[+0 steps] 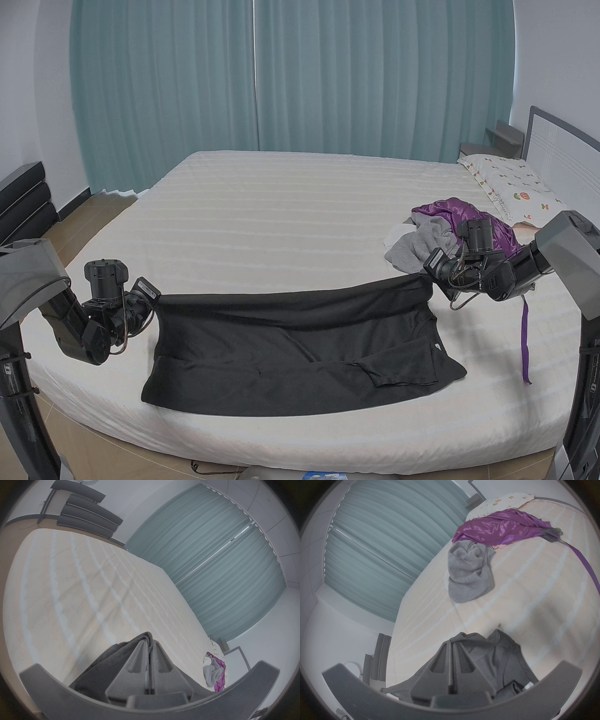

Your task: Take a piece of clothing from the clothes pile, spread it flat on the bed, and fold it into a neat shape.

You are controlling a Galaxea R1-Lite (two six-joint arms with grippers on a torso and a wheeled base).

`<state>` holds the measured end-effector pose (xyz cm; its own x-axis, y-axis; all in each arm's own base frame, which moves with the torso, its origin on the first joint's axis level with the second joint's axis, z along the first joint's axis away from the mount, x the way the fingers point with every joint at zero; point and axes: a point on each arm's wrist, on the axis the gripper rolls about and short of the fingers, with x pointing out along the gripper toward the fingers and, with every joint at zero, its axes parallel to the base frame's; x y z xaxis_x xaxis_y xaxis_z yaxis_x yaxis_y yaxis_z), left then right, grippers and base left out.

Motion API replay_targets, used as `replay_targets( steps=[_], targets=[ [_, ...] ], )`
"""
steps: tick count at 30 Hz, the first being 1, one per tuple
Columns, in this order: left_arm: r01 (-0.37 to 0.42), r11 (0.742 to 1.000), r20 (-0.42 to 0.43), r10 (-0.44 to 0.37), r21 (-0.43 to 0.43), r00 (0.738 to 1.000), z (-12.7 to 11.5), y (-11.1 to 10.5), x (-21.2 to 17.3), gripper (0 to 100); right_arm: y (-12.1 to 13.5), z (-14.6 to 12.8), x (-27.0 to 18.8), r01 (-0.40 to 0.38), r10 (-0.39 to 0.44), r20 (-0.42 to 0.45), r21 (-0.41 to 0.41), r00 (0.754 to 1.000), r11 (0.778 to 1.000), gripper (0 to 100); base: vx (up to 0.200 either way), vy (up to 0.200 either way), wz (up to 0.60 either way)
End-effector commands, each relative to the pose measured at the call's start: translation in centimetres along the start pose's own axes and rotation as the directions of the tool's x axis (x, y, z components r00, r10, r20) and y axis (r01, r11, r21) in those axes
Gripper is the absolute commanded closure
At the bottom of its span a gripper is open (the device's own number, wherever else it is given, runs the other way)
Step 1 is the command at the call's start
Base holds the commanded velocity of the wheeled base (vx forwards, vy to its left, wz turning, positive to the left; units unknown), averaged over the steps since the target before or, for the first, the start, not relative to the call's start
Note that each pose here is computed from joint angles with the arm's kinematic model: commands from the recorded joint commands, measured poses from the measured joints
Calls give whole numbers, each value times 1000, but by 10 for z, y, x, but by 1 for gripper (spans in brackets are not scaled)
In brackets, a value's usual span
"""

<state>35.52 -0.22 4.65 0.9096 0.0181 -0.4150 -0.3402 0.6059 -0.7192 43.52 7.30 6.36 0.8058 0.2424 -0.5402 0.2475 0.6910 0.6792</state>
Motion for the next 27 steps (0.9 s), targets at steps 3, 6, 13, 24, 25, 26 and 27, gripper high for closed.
replay_targets(
  steps=[3, 6, 13, 24, 25, 26, 27],
  targets=[
    [14, 1000, 12, -14, -1, 1000, 1, -1, 21, 100, 1, 5, 20, -11, 11, 17, 0, 1000, 1000, 100, 0, 0, 0],
    [37, 999, 31, -37, -2, 999, 5, -7, 21, 100, 5, 12, 22, -32, 32, 37, -2, 999, 999, 100, 0, 0, 0],
    [33, 999, 43, -33, -4, 999, 9, -6, 24, 100, 8, 16, 26, -50, 50, 47, -7, 998, 999, 100, 0, 0, 0],
    [7, 1000, 21, -7, -3, 1000, 3, 4, 32, 100, 3, 15, 31, -21, 22, 22, -32, 1000, 999, 100, 0, 0, 0],
    [4, 1000, 20, -4, -4, 1000, 3, 5, 32, 100, 1, 15, 31, -14, 14, 17, -30, 1000, 999, 100, 0, 0, 0],
    [2, 1000, 18, -2, -4, 1000, 2, 5, 32, 100, 1, 15, 30, -8, 9, 12, -28, 1000, 1000, 100, 0, 0, 0],
    [0, 1000, 17, 0, -2, 1000, 2, 6, 31, 100, 0, 14, 29, -3, 3, 5, -27, 1000, 1000, 100, 0, 0, 0]
  ],
)
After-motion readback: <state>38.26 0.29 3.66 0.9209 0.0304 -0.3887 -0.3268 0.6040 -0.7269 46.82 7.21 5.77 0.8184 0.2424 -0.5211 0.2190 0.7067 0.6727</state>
